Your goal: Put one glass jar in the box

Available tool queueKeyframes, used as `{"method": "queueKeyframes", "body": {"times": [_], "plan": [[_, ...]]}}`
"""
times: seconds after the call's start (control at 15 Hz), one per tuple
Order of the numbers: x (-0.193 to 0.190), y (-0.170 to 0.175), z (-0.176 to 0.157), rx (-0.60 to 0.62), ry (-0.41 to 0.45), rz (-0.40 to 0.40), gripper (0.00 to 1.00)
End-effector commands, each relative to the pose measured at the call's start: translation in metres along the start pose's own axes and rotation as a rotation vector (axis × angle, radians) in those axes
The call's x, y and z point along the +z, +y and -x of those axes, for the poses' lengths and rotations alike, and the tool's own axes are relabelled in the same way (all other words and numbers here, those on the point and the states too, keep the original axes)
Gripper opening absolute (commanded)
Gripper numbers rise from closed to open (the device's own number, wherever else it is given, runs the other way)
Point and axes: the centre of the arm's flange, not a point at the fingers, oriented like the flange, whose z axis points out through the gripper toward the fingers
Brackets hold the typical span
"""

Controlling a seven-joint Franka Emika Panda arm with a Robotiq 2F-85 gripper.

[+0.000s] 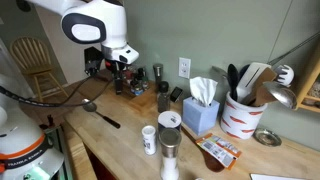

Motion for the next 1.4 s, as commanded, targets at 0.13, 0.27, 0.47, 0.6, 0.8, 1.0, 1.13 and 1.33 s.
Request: {"method": "queueKeyframes", "body": {"times": [0.13, 0.27, 0.47, 0.6, 0.8, 1.0, 1.13, 1.33], "plan": [[0.000, 0.000, 0.000, 0.000, 0.000, 0.000, 1.00], [0.000, 0.000, 0.000, 0.000, 0.000, 0.000, 1.00], [0.000, 0.000, 0.000, 0.000, 0.000, 0.000, 1.00], [-0.002, -0.009, -0.007, 0.039, 0.038, -0.012, 1.00], [-0.013, -0.044, -0.021, 0.138, 0.148, -0.053, 1.00], [-0.025, -0.069, -0.041, 0.267, 0.276, -0.059, 1.00], [-0.033, -0.072, -0.054, 0.356, 0.346, -0.050, 1.00], [-0.038, -0.069, -0.072, 0.491, 0.433, -0.032, 1.00]]}}
